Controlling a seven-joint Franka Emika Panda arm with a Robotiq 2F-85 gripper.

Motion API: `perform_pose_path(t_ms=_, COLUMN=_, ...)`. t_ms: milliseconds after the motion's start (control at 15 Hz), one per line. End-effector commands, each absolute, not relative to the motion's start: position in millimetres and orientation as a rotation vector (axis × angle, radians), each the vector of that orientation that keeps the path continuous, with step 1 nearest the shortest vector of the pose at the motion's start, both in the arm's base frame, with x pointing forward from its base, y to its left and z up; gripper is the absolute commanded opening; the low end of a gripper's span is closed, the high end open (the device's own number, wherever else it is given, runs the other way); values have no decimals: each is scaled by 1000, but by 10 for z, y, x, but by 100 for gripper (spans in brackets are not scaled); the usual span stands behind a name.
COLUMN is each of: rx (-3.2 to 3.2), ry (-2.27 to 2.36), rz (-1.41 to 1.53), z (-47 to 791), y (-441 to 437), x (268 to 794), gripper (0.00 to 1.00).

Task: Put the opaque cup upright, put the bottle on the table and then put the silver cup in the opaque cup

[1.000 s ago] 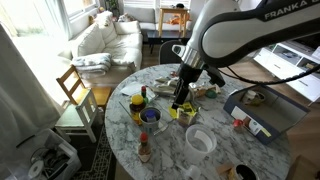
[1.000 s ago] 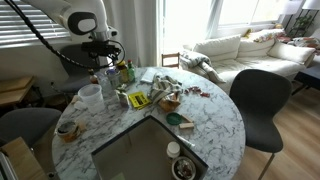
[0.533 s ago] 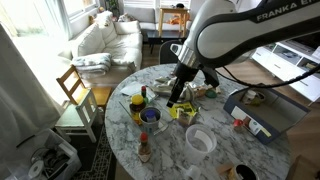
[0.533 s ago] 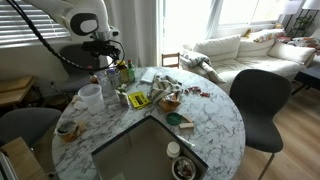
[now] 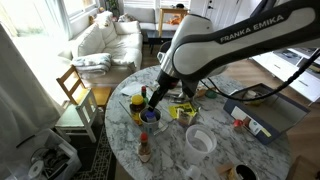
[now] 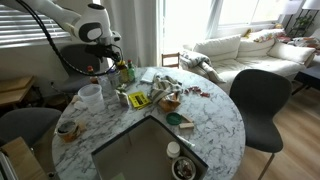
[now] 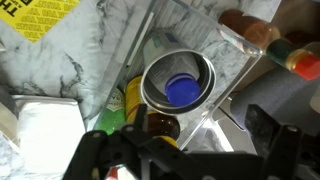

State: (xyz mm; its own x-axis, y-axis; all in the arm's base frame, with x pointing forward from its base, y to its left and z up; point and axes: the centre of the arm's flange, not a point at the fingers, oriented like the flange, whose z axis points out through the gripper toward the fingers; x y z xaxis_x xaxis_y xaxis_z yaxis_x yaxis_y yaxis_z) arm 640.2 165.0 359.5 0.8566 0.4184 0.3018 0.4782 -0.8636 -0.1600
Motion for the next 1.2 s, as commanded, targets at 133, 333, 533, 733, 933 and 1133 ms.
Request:
perform_pose_path(t_ms=133, rx=-2802, ry=-680, rz=-380, z=3522, y=1723, x=6445, gripper=100)
perform_pose_path(t_ms=333, rx=-2851, ry=-583, rz=-349, z=3447, y=1805, x=6446, gripper=100)
perform_pose_path(t_ms=533, rx=-2851, ry=-533, rz=-318, z=3333, y=1955, x=6462, gripper=100)
perform_pose_path(t_ms=733, rx=-2865, ry=-496, rz=-296, z=3226, y=2066, x=6446, gripper=100)
perform_pose_path(t_ms=933, rx=-2931, ry=-471, rz=-290, z=3111, y=2107, x=6471, gripper=100)
perform_pose_path(t_ms=1133, rx=-2973, ry=-441, rz=-315, z=3052, y=2104, x=6525, gripper=100)
